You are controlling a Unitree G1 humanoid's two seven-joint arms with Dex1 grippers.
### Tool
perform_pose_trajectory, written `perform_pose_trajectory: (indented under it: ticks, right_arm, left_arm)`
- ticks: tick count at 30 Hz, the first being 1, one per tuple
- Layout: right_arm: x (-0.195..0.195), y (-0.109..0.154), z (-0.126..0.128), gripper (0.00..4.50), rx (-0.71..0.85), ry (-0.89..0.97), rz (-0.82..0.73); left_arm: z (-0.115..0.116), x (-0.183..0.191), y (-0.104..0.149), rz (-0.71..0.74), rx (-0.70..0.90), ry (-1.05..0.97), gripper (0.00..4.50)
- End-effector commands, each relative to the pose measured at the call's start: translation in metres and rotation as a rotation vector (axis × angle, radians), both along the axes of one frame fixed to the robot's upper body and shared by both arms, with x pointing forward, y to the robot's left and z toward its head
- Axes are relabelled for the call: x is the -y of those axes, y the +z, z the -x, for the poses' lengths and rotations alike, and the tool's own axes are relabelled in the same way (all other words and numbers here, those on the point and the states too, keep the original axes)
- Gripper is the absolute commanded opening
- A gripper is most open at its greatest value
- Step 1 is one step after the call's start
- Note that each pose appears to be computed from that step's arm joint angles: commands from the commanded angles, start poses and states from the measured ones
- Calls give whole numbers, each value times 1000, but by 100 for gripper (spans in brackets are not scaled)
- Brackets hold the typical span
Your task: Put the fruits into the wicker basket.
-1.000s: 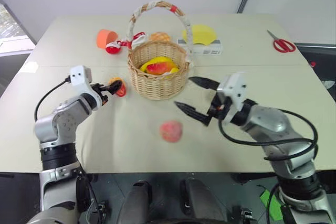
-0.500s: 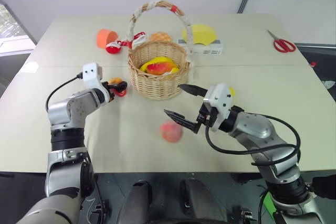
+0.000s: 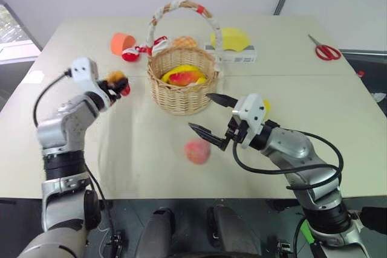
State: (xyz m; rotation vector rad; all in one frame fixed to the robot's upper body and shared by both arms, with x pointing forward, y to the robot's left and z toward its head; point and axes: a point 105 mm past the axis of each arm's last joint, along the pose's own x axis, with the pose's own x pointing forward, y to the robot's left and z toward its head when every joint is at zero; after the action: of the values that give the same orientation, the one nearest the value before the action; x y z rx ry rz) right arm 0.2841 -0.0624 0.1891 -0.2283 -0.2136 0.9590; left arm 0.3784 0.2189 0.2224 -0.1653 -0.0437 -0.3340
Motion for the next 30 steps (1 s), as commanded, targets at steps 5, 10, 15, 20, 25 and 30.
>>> perform_pose_trajectory:
  ticks: [5, 10, 15, 20, 25, 30]
  right_arm:
    - [18, 0, -20, 450, -2, -96, -16]
    - [26, 3, -19, 450, -4, -99, -11]
    - [28, -2, -1, 450, -65, -21, 6]
    - [15, -29, 28, 450, -204, 137, 112]
    - [1, -56, 21, 450, -281, 138, 147]
    - [-11, -76, 18, 450, -375, 144, 140]
  left_arm:
    - [10, 100, 45, -320, 185, -336, 243]
    - [-18, 122, 35, -358, 128, -335, 334]
    - [-26, 123, 35, -363, 144, -335, 447]
    - [-2, 107, 43, -311, 263, -447, 447]
    - [42, 84, 26, -334, 262, -608, 447]
    - [80, 72, -1, -401, 171, -703, 447]
